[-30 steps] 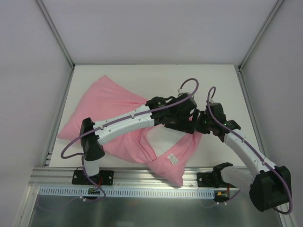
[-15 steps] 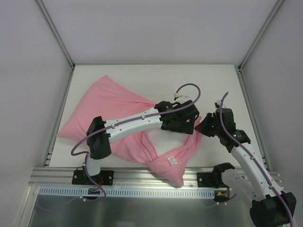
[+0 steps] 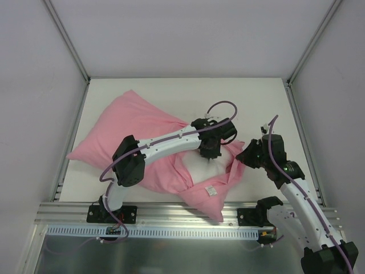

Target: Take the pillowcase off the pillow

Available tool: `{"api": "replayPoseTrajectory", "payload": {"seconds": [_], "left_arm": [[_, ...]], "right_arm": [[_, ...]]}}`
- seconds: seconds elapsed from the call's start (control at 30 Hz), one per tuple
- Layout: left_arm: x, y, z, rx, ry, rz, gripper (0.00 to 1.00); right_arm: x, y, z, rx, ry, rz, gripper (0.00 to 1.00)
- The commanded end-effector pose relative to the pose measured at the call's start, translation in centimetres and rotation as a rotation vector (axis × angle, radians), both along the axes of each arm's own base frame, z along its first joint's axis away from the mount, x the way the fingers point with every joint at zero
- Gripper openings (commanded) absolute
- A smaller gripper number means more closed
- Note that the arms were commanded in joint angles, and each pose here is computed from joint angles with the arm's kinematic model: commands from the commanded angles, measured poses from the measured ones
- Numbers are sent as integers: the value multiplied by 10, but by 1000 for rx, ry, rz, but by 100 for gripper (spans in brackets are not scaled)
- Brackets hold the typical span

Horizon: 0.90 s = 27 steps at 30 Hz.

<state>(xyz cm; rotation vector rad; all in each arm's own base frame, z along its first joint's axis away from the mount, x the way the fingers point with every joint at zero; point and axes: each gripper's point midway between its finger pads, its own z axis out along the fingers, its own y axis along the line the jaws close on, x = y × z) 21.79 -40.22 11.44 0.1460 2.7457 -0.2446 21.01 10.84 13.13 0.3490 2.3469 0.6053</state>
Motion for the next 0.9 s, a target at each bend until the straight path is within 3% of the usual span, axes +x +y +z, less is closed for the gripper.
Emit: {"api": "replayPoseTrajectory", "payload": {"seconds": [0.0, 0.37, 0.4, 0.53, 0.67, 0.87], "left_arm": [[5, 17, -11, 38, 47, 23, 0], [3, 34, 36, -59, -12, 0, 0], [1, 28, 42, -76, -16, -20, 6], [-5, 10, 55, -93, -54, -92, 68], [-5, -1, 50, -95, -42, -101, 91], [1, -7, 33, -61, -36, -86, 99]], "right_arm": [[-6, -7, -3, -31, 21, -13, 1], [-2, -6, -5, -34, 30, -13, 1], [-1, -6, -4, -31, 29, -15, 1], [0, -5, -2, -29, 27, -16, 1], [0, -5, -2, -27, 28, -16, 1], [-2, -6, 4, -20, 11, -19, 1]]}}
